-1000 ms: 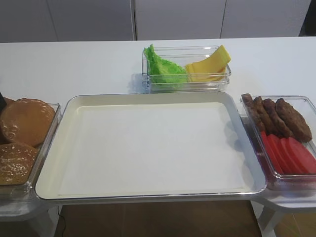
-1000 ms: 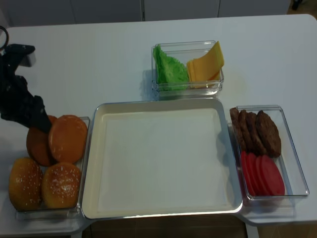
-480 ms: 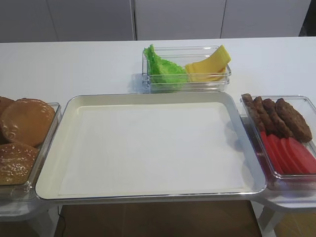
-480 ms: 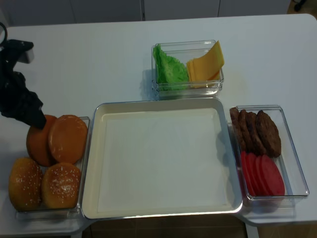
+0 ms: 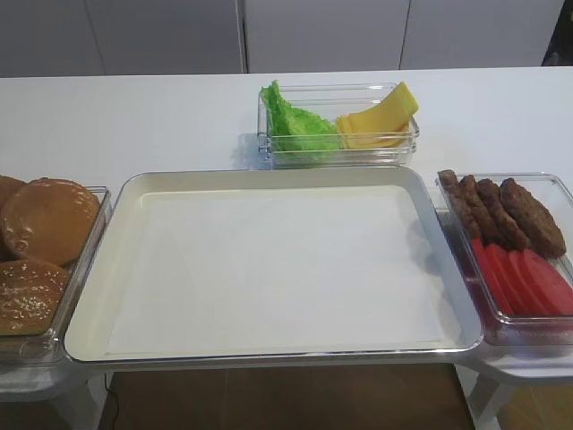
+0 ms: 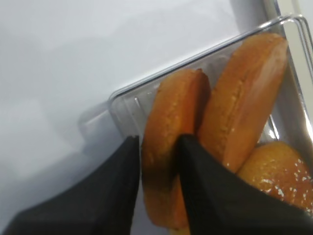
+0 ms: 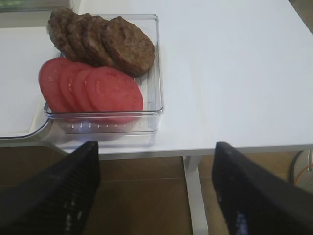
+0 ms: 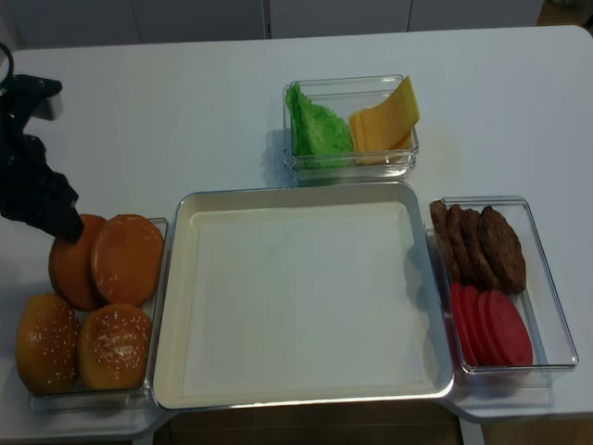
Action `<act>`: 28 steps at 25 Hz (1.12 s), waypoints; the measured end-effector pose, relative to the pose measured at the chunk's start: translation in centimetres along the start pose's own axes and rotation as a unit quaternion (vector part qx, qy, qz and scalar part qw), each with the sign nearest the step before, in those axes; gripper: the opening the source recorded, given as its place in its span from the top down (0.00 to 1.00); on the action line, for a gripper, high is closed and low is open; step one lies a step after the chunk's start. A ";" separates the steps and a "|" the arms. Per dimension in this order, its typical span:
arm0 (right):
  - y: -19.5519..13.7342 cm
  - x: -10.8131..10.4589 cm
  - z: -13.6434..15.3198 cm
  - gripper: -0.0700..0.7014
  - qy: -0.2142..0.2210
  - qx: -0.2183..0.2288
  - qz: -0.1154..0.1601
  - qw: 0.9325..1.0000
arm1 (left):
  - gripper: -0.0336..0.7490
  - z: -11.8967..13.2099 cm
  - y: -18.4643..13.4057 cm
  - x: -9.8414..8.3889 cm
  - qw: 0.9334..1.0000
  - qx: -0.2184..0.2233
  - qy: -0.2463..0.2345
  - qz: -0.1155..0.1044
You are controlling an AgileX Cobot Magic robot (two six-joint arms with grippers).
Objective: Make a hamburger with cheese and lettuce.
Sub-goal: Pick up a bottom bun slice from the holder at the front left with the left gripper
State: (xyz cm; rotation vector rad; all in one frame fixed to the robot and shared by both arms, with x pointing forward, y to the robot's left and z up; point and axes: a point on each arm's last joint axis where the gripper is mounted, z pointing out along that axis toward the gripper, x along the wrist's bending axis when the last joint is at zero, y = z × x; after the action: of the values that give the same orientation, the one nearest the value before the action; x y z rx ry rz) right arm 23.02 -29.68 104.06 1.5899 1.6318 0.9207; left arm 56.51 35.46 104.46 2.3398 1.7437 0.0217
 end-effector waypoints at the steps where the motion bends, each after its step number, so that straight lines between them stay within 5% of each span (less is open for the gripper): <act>1: 0.0 0.0 0.0 0.18 0.000 0.000 0.000 1.000 | 0.69 0.0 0.0 0.0 1.000 0.000 0.000 0.000; 10: 0.0 0.0 0.0 0.18 0.000 0.000 0.000 1.000 | 0.81 0.0 0.0 0.0 1.000 0.000 -0.001 -0.008; 28: 0.0 0.0 0.0 0.18 0.000 0.000 0.000 1.000 | 0.83 -3.0 -0.8 -1.1 0.999 -0.037 0.021 -0.010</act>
State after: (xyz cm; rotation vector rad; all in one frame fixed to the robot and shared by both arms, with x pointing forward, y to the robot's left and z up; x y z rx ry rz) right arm 23.02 -29.68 104.06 1.5899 1.6318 0.9207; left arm 55.03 35.17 107.41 2.2853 1.7540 0.1321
